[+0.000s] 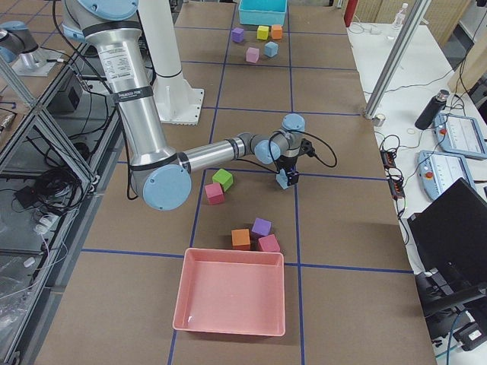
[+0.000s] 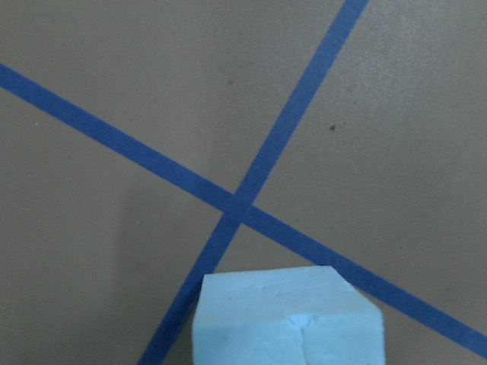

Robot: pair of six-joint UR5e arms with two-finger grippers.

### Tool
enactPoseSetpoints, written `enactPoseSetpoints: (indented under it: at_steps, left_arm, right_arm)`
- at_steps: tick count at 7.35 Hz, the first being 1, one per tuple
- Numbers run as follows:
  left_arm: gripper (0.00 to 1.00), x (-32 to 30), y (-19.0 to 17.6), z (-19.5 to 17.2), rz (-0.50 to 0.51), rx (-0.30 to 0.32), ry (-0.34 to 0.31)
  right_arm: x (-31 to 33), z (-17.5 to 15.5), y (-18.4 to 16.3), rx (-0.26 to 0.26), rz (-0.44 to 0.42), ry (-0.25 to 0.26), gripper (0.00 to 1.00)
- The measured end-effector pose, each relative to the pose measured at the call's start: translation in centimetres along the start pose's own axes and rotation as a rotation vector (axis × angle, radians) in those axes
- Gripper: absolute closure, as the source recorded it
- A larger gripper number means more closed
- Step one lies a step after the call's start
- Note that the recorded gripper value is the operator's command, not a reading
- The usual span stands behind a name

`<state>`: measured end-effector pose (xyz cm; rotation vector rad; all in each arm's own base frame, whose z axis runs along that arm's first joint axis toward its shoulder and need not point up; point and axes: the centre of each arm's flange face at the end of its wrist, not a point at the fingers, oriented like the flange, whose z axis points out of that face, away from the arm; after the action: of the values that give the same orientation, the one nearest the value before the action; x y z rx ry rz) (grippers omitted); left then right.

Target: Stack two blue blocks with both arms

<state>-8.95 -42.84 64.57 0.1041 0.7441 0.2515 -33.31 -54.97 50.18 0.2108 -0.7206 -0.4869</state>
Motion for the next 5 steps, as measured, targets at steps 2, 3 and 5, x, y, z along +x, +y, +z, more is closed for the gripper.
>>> enactPoseSetpoints:
  at_steps: [2, 3, 5]
  left_arm:
    - [0.01, -0.1, 0.1, 0.1, -0.002, -0.001, 0.0]
    - [0.01, -0.1, 0.1, 0.1, -0.003, -0.003, 0.001]
    - [0.01, -0.2, 0.2, 0.3, -0.008, -0.006, 0.002]
  right_arm:
    - [-0.6, -0.1, -0.4, 0.004, -0.013, -0.003, 1.0]
    - [-1.2, -1.0, -0.7, 0.022, -0.019, -0.009, 1.0]
    - [-3.1, -4.1, -1.7, 0.076, 0.028, -0.029, 1.0]
